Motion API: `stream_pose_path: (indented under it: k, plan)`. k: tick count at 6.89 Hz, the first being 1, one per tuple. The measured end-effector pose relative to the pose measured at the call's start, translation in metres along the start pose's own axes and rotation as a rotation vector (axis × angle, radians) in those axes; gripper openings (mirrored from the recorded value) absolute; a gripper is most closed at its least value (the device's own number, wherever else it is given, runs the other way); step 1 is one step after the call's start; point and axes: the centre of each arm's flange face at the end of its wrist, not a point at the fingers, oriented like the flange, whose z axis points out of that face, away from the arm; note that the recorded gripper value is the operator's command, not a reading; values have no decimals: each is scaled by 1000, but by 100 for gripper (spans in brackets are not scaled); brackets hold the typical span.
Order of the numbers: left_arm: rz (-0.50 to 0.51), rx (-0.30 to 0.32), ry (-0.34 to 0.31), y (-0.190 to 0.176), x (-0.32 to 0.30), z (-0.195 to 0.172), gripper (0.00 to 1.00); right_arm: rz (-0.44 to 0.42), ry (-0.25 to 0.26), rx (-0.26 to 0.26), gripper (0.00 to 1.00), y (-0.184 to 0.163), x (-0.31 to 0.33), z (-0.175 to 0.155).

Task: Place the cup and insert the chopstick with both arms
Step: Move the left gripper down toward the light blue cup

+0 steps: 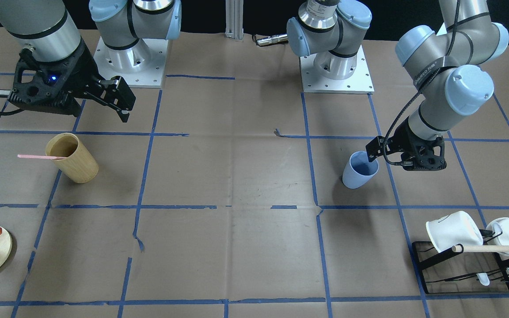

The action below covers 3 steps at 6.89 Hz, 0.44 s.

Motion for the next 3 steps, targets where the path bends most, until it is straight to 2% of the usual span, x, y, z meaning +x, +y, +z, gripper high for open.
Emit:
stream_pose_path:
  k: [1, 2, 3]
  plan:
    - [3, -21, 4, 1, 2, 13, 100, 1, 0, -2, 99, 0, 0, 1]
    - [4, -30, 8, 2, 3, 23, 89, 1, 1, -5, 99, 0, 1, 3]
    - [6, -30, 10, 0, 3, 29, 68, 1, 1, -9, 99, 1, 1, 5]
